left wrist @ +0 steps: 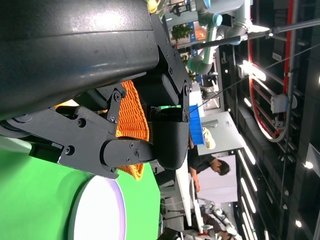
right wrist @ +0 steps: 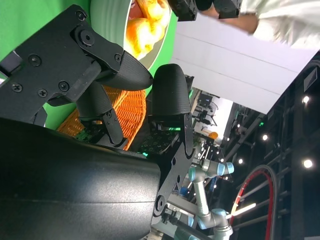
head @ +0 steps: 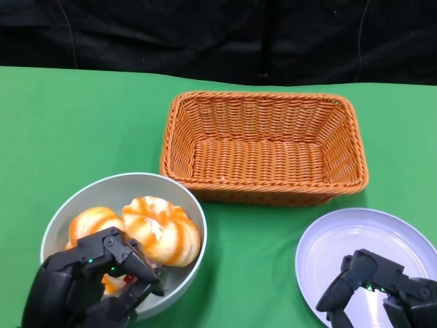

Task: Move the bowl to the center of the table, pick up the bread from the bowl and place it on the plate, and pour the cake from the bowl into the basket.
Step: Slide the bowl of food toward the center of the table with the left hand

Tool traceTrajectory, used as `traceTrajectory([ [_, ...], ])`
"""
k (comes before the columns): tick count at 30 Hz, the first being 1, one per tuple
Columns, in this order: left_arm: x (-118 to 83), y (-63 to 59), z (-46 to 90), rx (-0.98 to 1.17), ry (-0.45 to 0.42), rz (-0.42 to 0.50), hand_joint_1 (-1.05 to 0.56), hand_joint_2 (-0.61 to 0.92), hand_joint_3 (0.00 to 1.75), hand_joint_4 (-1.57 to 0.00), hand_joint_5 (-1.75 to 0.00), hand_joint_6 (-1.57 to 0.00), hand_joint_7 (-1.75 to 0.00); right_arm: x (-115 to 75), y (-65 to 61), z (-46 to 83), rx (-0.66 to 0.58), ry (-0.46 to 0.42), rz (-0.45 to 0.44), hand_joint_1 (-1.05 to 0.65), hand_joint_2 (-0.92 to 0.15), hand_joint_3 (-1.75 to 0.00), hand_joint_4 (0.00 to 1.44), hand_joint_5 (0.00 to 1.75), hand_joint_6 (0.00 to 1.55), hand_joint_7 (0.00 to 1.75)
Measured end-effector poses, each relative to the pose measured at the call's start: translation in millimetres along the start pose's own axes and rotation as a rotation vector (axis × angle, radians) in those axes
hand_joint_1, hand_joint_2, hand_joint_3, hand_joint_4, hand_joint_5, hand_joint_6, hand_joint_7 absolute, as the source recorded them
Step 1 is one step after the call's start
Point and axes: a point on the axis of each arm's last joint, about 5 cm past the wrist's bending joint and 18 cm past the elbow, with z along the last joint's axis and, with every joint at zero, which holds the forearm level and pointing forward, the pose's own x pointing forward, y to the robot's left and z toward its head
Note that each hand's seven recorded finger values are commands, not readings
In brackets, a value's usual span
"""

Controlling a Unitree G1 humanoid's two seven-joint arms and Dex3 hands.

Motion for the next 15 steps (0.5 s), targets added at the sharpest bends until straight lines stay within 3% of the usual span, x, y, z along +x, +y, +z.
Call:
traceTrajectory([
  [2,0.3,3.3,1.3,0.014,-0.002,0.004,-0.47,0.92,0.17,-0.82,-0.99,-0.91,-0.41,-0.2,0.1,0.0,-0.001,0.001,0.0,-0.31,-0.4,-1.28,0.84,1.66,0.74,1.35],
  [5,1.8,5.3,2.4,0.023,-0.011,0.008,-0.48,0.92,0.16,-0.83,-0.97,-0.92,-0.37,-0.2,0.3,0.0,0.0,0.001,0.001,-0.31,-0.4,-1.27,0.83,1.66,0.74,1.35],
  [6,2.1,6.2,2.4,0.03,-0.017,0.005,-0.5,0.92,0.17,-0.79,-0.75,-0.8,-0.2,-0.2,0.5,0.0,0.001,0.001,0.001,-0.31,-0.4,-1.27,0.84,1.67,0.74,1.35],
  [9,4.8,18.3,5.6,0.118,-0.06,-0.015,-0.56,0.92,0.2,-0.79,-0.43,-0.72,-0.04,-0.8,1.7,0.1,0.007,0.004,0.005,-0.3,-0.39,-1.28,0.84,1.69,0.73,1.36],
  [14,5.8,28.7,11.8,0.223,-0.089,-0.029,-0.6,0.92,0.22,-0.81,-0.26,-0.69,0.0,-2.4,2.9,0.2,0.015,0.012,0.006,-0.29,-0.38,-1.3,0.83,1.71,0.73,1.38],
  [15,5.6,28.9,11.8,0.228,-0.089,-0.03,-0.64,0.92,0.26,-0.74,-0.19,-0.59,0.0,-2.3,3.0,0.2,0.016,0.012,0.006,-0.29,-0.38,-1.3,0.82,1.7,0.73,1.38],
])
